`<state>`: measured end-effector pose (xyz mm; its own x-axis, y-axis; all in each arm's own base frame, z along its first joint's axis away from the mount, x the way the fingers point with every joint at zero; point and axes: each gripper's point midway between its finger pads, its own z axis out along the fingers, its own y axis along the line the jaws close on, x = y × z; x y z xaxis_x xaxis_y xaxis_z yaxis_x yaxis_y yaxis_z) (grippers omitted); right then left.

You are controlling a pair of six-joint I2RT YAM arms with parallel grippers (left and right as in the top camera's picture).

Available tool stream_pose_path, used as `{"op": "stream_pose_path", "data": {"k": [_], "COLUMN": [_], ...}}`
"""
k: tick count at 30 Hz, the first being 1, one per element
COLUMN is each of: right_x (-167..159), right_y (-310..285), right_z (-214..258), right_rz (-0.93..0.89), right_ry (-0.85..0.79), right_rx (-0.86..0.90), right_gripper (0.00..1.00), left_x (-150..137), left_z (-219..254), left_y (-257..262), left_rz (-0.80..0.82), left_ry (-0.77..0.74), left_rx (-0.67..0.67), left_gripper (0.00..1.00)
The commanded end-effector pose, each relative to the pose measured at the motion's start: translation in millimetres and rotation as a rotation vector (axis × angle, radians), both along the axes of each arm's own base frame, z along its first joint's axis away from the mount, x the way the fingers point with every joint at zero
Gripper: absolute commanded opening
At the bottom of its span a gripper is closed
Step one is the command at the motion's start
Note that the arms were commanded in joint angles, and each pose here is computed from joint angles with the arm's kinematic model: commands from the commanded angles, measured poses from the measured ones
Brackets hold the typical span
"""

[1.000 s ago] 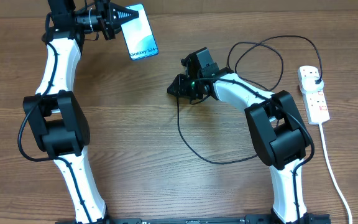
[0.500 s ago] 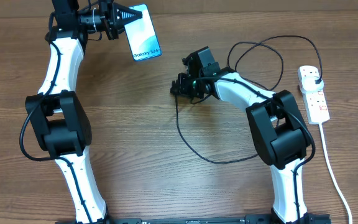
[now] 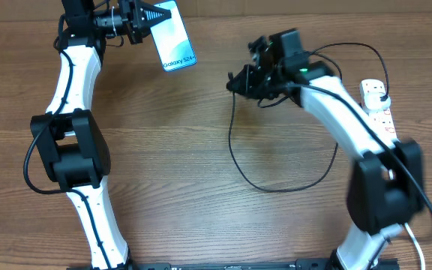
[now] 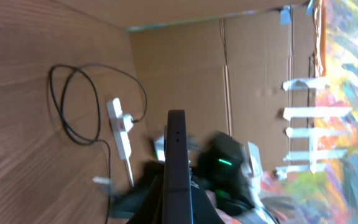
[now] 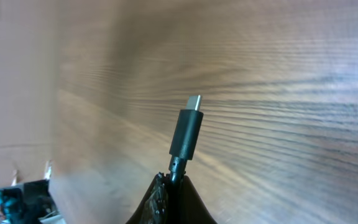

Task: Plug charger to phone and switch on socket
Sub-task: 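Lift the USB-C plug with right gripper toward the phone's bottom port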

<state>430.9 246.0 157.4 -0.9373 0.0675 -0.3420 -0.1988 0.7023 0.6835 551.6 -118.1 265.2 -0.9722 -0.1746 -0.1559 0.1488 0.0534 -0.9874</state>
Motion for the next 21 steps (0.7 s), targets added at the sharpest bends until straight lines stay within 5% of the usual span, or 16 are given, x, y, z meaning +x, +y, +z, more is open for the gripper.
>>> {"op": "stream_pose_path", "data": {"k": [1, 11, 21], "right_x": [-14.8, -65.1, -113.7], "right_y": [-3.0, -19.1, -44.8], "right_z": [57.5, 121.8, 135.0], "right_rz": [0.044, 0.059, 0.013], "right_ry": [-0.118, -0.215, -0.240], "right_rx": [0.031, 0.046, 0.069], "right_gripper": [0.04, 0.04, 0.04], "left_x": [-5.3, -26.4, -52.7], "left_z": [45.9, 97.7, 104.1], "left_y": [-2.8, -5.4, -22.5], "left_rz": [0.052, 0.088, 0.157], "left_ry": [-0.053, -0.017, 0.042], "left_rx": [0.014, 0.003, 0.090], "left_gripper": [0.04, 0.04, 0.04]}}
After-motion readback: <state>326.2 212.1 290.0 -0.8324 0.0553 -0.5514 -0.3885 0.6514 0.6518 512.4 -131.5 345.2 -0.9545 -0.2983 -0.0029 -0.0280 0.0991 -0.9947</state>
